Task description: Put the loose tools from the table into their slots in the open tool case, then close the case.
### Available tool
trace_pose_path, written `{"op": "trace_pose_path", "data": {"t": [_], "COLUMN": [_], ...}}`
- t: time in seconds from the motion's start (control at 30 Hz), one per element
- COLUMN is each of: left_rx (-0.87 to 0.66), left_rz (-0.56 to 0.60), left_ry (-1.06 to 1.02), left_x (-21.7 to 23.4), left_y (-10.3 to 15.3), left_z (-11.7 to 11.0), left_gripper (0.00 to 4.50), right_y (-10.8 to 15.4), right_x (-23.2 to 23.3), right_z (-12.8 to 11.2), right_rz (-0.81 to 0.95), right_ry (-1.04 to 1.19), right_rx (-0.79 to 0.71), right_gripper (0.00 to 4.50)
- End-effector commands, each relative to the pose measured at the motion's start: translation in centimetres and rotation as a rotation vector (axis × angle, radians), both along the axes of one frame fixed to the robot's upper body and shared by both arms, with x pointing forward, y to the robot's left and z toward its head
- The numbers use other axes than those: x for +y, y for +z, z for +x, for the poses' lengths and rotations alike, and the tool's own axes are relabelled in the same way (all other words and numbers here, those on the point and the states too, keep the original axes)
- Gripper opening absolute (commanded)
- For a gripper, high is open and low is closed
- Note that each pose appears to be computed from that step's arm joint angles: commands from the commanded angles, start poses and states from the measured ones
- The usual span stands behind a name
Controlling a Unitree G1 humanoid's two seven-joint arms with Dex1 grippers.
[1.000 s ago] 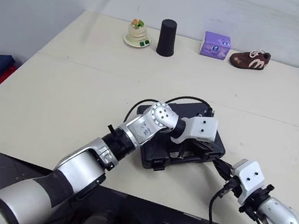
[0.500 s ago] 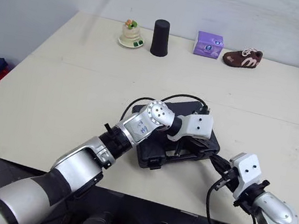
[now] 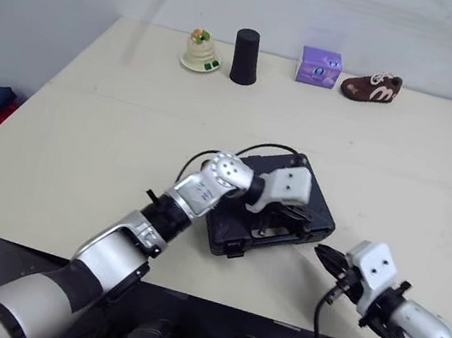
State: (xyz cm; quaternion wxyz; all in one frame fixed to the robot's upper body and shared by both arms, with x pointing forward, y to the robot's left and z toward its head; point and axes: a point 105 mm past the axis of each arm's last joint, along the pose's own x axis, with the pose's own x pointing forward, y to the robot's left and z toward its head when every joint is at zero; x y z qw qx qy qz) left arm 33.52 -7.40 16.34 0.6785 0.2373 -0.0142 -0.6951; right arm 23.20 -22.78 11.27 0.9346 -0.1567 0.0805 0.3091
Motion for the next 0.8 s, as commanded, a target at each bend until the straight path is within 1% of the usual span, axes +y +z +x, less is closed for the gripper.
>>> {"op": "trace_pose_path", "data": {"t": [0.03, 0.1, 0.2, 0.27, 0.37, 0.43, 0.5, 0.53, 0.63, 0.77, 0.8], "left_rx": [-0.103, -0.109, -0.134, -0.128, -0.101, -0.111, -0.077, -0.051, -0.043, -0.013, -0.010], "left_rz": [-0.210, -0.240, -0.192, -0.120, -0.037, 0.009, 0.011, -0.006, 0.065, 0.061, 0.082], "left_ry": [-0.169, -0.216, -0.267, -0.259, -0.203, -0.180, -0.161, -0.132, -0.134, -0.167, -0.164], "left_x": [1.2, 2.5, 5.5, 8.1, 10.3, 11.1, 11.5, 11.6, 12.1, 11.4, 11.4], "left_y": [5.5, 6.3, 5.8, 4.3, 2.4, 1.4, 0.8, 0.7, -1.6, -2.3, -2.8], "left_z": [-2.5, -3.2, -3.9, -3.9, -3.7, -3.6, -3.7, -3.3, -3.3, -4.0, -4.0], "left_gripper": [0.00, 0.00, 0.00, 0.00, 0.00, 0.00, 0.00, 0.00, 0.00, 0.00, 0.00], "right_y": [1.4, 0.8, -0.2, -1.5, -2.4, -2.5, -2.7, -2.8, -2.9, -2.8, -2.8], "right_x": [0.9, 1.3, 3.1, 5.5, 8.2, 9.3, 10.0, 10.3, 11.3, 11.6, 11.6], "right_z": [-1.4, -2.1, -2.8, -3.2, -3.5, -3.6, -3.6, -3.5, -2.2, -1.2, -1.1], "right_rz": [-0.010, -0.012, 0.022, 0.039, 0.062, 0.088, 0.086, 0.076, 0.065, 0.051, 0.047], "right_ry": [0.076, 0.107, 0.154, 0.232, 0.323, 0.361, 0.398, 0.413, 0.442, 0.454, 0.456], "right_rx": [-0.017, 0.030, 0.059, 0.085, 0.100, 0.108, 0.114, 0.113, 0.085, 0.064, 0.060], "right_gripper": [0.05, 0.05, 0.05, 0.05, 0.05, 0.05, 0.05, 0.05, 0.05, 0.05, 0.05]}}
